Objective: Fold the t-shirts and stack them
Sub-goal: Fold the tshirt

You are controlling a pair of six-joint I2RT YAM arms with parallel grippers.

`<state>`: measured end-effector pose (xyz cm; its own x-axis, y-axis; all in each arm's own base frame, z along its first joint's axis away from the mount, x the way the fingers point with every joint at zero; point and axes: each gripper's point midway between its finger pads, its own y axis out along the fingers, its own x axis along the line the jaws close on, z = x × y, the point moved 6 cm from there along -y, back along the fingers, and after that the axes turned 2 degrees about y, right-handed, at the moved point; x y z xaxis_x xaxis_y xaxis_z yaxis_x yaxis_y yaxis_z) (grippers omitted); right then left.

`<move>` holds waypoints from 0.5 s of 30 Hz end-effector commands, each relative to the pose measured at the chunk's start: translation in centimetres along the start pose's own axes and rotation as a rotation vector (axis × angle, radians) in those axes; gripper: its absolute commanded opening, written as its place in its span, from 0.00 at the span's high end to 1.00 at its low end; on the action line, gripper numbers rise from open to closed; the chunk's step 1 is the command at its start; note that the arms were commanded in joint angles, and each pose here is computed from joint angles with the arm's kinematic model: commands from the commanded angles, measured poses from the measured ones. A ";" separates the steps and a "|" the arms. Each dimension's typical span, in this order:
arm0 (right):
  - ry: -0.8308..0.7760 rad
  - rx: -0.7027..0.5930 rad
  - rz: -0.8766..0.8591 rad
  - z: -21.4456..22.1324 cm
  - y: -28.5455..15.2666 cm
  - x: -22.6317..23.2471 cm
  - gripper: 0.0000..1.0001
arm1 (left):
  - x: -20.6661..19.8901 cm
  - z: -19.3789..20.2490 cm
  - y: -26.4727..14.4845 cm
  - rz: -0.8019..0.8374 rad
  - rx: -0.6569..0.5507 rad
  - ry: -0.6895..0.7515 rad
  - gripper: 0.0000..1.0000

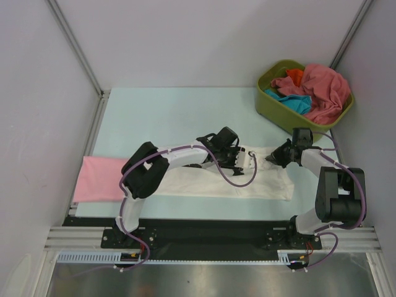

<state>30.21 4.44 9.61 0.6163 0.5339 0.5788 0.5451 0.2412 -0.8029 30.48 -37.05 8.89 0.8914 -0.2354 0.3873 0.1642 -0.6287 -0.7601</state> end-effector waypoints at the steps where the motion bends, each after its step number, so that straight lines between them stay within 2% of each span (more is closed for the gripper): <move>1: -0.029 -0.014 -0.034 -0.3 -0.5 0.5 1.00 | 0.5 -1.2 0.4 0.011 -0.067 0.005 0.50; 9: -0.033 -0.020 -0.028 -0.4 -0.6 0.5 1.00 | 0.3 -1.4 1.5 0.046 -0.071 -0.034 0.51; 11: -0.035 -0.019 -0.024 -0.3 -0.7 0.4 1.00 | 0.1 -1.2 1.5 0.054 -0.063 -0.037 0.59; 12: -0.036 -0.021 -0.027 -0.4 -0.7 0.5 1.00 | 0.0 -1.1 1.4 0.058 -0.058 -0.039 0.70; 15: -0.035 -0.023 -0.027 -0.4 -0.7 0.6 1.00 | 0.4 -1.7 0.8 0.067 -0.062 -0.056 0.87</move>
<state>30.14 4.37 9.56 0.6081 0.5473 0.5750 0.5438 0.2405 -0.8040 30.18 -37.72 7.29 0.9191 -0.2406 0.3120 0.1016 -0.6203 -0.7777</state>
